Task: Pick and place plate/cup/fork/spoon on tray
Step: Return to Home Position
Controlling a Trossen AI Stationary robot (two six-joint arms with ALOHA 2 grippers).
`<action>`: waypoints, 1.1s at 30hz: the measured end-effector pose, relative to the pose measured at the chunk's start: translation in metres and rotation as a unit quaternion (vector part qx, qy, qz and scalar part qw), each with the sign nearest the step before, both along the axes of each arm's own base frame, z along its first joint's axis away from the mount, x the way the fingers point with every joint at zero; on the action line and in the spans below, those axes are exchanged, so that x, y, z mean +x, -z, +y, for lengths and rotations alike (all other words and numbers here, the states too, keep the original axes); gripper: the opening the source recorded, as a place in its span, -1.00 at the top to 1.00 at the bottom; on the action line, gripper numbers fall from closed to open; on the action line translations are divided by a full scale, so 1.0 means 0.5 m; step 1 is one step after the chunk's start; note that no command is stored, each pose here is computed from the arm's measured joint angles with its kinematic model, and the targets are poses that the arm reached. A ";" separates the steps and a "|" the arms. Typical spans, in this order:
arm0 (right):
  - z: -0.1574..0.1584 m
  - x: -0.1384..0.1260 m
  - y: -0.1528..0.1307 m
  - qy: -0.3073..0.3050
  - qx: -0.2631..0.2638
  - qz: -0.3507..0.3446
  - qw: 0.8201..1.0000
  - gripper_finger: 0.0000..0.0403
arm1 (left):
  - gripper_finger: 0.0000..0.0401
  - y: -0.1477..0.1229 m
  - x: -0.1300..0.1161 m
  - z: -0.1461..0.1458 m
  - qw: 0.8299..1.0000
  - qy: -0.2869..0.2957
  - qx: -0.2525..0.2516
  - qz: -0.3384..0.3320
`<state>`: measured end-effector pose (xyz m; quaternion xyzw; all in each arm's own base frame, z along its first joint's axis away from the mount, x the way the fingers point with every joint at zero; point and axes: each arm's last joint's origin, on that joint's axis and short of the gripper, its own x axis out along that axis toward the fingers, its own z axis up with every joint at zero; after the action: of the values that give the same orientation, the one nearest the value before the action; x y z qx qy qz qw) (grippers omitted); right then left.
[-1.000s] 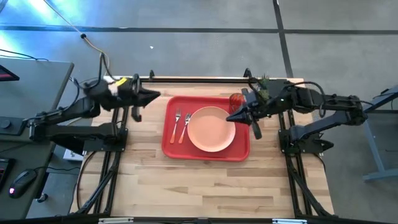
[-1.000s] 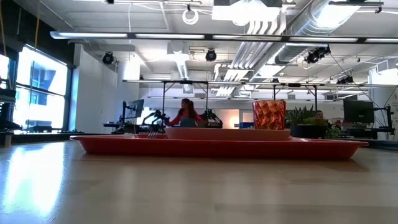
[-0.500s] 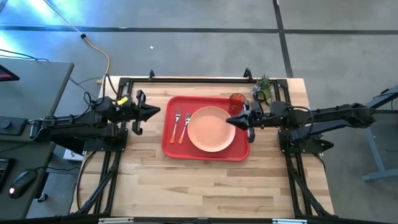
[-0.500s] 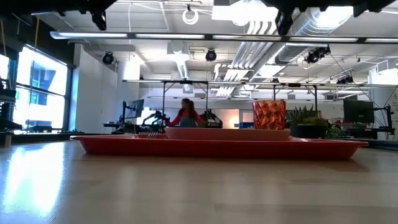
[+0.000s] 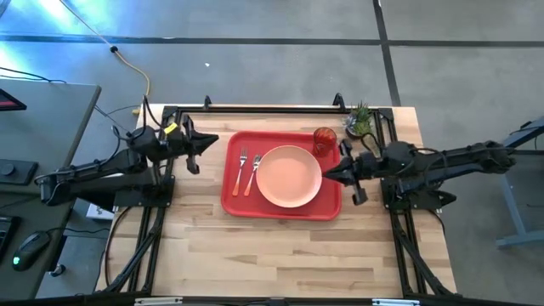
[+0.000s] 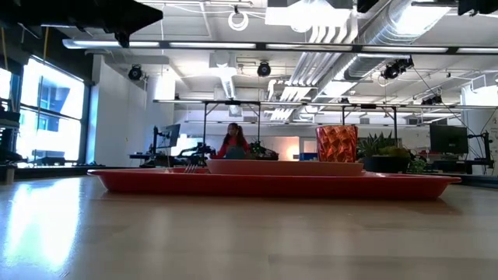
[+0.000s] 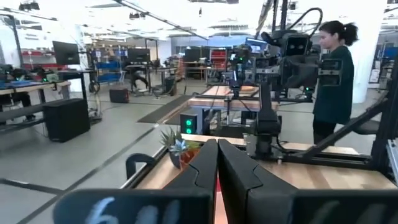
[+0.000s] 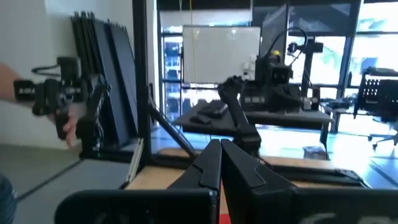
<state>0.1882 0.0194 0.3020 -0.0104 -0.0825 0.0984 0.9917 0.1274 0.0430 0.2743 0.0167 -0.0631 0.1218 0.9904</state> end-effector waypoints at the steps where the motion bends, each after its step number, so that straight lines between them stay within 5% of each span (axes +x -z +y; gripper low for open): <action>1: 0.000 -0.008 -0.001 0.000 -0.003 0.005 1.000 1.00 | 0.99 -0.001 -0.002 0.002 1.000 0.001 0.002 -0.002; 12: -0.001 -0.084 0.003 -0.046 -0.113 0.040 0.992 1.00 | 1.00 0.023 -0.015 -0.002 0.998 0.053 0.018 0.040; 16: -0.006 -0.090 0.004 -0.060 -0.138 0.035 0.988 1.00 | 1.00 0.056 -0.011 0.000 0.998 0.053 0.021 0.009; 23: -0.038 -0.109 0.017 -0.016 -0.116 0.085 0.990 1.00 | 1.00 0.059 -0.016 -0.003 0.996 0.056 0.034 -0.059; 29: -0.049 -0.142 0.023 -0.031 -0.091 0.110 0.989 1.00 | 1.00 0.064 -0.019 -0.008 0.994 0.077 0.054 -0.051; 33: -0.043 -0.168 0.027 -0.041 -0.055 0.126 0.990 1.00 | 1.00 0.113 -0.017 -0.007 0.996 0.083 0.024 -0.019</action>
<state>0.1043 -0.0020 0.2886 -0.0494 0.0482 0.1439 0.9872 0.1190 0.0393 0.2176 0.0328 -0.0862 0.0376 0.9950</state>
